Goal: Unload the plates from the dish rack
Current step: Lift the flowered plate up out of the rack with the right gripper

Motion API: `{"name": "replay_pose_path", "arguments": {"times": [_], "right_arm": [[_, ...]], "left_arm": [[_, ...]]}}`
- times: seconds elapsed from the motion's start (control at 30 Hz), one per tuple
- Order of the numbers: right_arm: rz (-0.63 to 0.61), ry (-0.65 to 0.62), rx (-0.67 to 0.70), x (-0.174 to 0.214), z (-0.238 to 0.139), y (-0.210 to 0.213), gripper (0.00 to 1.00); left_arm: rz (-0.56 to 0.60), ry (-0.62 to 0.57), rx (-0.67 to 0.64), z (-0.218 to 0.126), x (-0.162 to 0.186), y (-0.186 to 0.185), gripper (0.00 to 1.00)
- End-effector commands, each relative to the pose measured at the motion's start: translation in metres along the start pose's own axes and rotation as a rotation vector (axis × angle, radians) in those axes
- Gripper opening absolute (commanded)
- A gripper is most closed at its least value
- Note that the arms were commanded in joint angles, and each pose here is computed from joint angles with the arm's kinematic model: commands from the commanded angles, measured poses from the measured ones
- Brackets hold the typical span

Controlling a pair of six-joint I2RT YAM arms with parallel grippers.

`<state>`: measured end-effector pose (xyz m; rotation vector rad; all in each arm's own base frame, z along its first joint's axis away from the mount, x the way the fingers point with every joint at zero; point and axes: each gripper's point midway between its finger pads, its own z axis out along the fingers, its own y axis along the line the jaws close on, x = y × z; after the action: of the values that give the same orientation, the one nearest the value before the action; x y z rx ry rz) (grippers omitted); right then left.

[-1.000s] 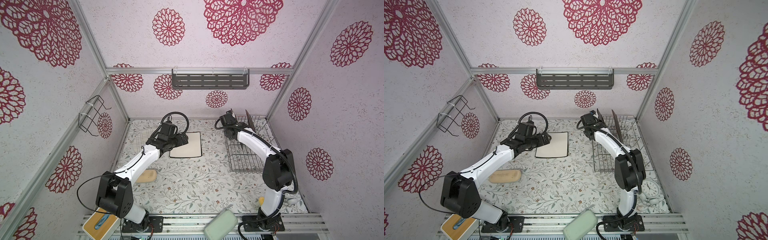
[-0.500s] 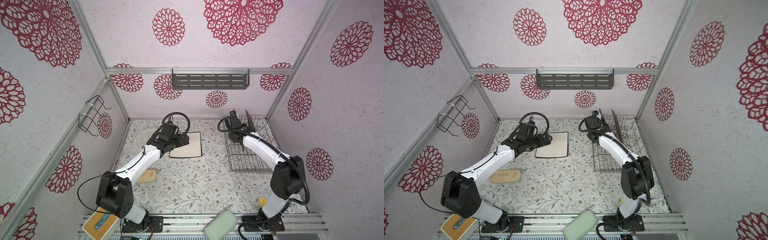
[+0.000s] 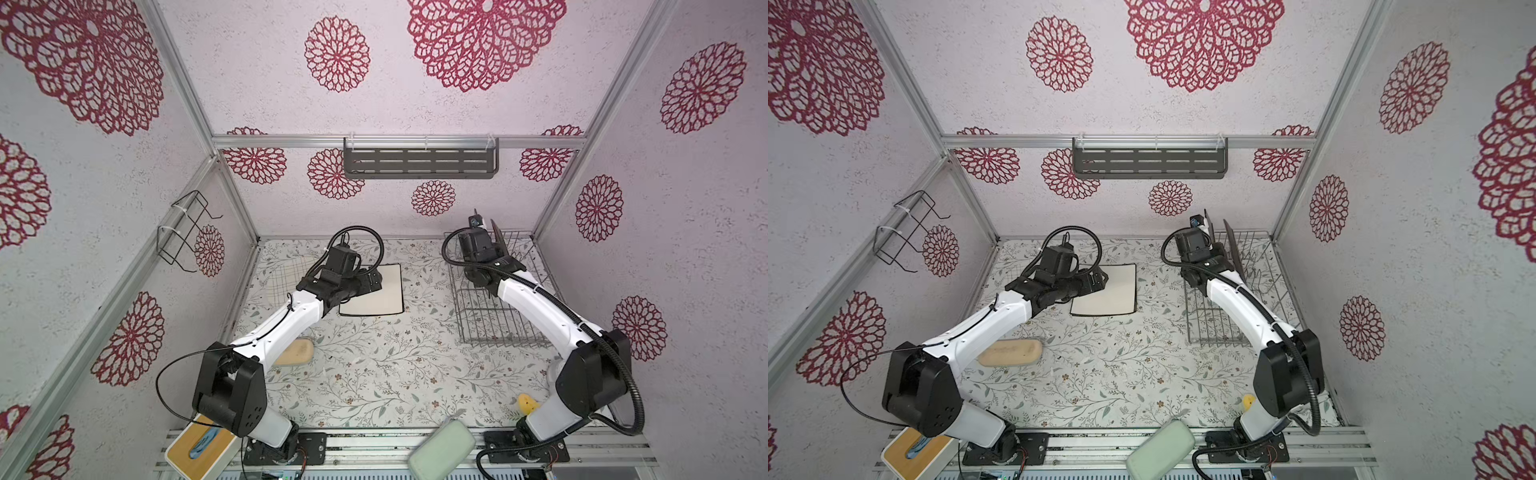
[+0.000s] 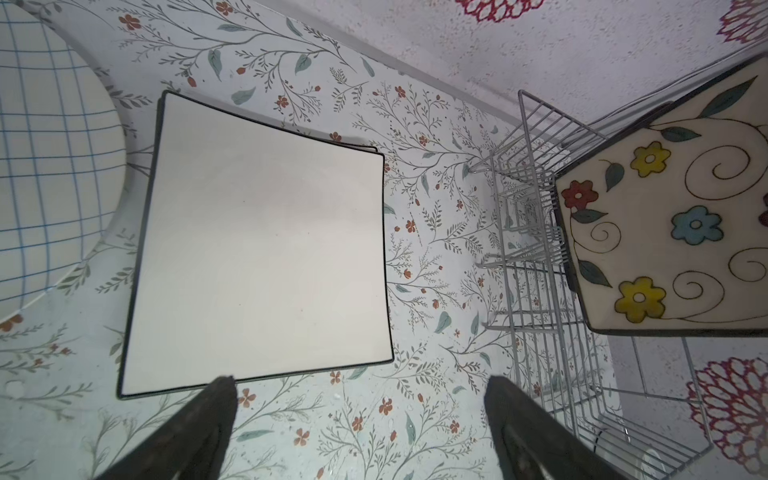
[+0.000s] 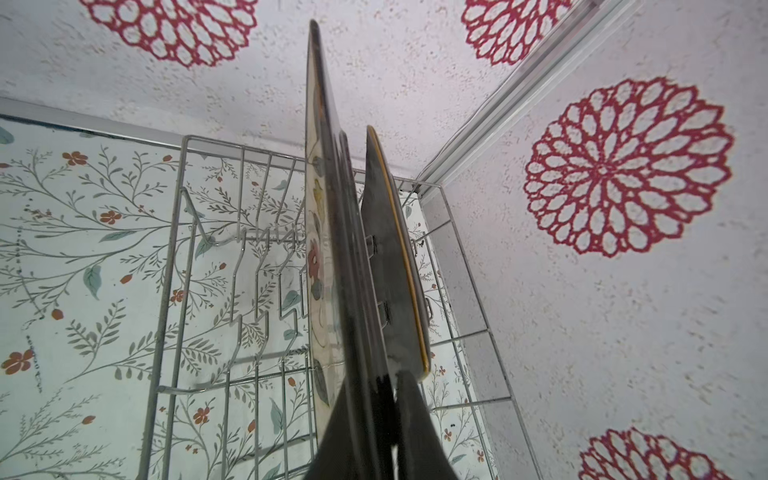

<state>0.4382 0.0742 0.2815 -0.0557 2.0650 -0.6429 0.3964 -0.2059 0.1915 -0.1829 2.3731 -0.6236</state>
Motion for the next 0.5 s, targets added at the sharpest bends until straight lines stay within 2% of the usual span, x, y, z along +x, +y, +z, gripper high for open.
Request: {"name": "replay_pose_path", "arguments": {"times": [0.0,0.27,0.47], "right_arm": [[0.244,-0.218,0.121,-0.064,-0.044,-0.063,0.0],[0.298,-0.301,0.045,-0.075,-0.077,-0.073,0.0],[0.414,-0.349,-0.068,-0.074,-0.104,-0.082,0.0]], "left_arm": [[0.002,-0.026,0.059,0.003,-0.001,-0.024,0.97],[-0.017,-0.03,0.116,0.007,0.015,-0.046,0.97],[-0.049,-0.041,0.137,0.003,0.017,-0.053,0.97]]}}
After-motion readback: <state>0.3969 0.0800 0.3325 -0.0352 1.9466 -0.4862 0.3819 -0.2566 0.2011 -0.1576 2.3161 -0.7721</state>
